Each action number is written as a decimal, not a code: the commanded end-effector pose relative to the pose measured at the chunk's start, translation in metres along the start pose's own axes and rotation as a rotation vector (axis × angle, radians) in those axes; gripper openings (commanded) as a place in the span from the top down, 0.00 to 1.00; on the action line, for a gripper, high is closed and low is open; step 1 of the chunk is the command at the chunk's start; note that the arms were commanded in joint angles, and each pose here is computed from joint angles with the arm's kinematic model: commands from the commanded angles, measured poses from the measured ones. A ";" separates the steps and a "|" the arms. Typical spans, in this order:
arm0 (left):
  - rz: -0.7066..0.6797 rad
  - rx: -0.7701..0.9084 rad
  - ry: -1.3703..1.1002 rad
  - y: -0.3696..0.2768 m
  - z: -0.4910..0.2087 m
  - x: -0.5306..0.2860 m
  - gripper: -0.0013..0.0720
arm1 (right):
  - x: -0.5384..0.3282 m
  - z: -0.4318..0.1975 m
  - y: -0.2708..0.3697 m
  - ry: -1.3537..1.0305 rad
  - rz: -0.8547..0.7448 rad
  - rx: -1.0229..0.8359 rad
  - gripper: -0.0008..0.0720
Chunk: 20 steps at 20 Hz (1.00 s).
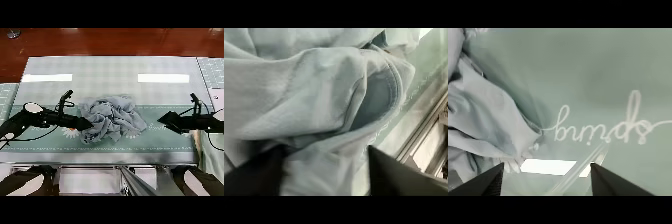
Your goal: Fold the shirts.
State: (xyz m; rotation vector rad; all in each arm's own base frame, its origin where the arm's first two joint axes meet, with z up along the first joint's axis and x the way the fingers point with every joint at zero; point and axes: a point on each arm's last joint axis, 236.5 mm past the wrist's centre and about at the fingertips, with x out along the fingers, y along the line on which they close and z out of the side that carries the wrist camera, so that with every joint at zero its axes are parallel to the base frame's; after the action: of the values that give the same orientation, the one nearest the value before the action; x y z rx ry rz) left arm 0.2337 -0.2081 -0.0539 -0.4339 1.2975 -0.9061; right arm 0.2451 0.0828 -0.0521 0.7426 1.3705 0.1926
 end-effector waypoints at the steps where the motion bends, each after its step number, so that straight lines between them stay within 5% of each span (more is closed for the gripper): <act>1: -0.023 0.047 0.087 -0.001 -0.011 0.003 0.96 | 0.032 -0.010 0.007 0.061 -0.016 -0.019 0.14; 11: -0.027 0.087 0.082 -0.013 0.008 -0.008 0.96 | 0.102 -0.025 0.059 0.221 0.005 -0.074 0.15; 12: -0.026 0.082 0.081 -0.013 0.009 -0.009 0.95 | 0.107 -0.023 0.067 0.230 0.008 -0.092 0.22; 14: -0.029 0.063 0.076 -0.015 0.014 -0.012 0.96 | 0.112 -0.013 0.085 0.227 0.020 -0.137 0.77; 15: -0.044 0.069 0.076 -0.021 0.019 -0.018 0.96 | 0.109 -0.004 0.095 0.213 0.037 -0.207 0.95; 20: 0.030 0.096 -0.210 -0.051 0.119 -0.121 0.96 | 0.004 0.094 0.166 0.020 0.053 -0.418 0.95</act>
State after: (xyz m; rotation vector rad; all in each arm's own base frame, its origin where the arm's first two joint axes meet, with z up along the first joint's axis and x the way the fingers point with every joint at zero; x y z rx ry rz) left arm 0.2884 -0.1930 0.0308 -0.3817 1.1941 -0.9710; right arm 0.3449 0.1963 -0.0258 0.5225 1.3897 0.4873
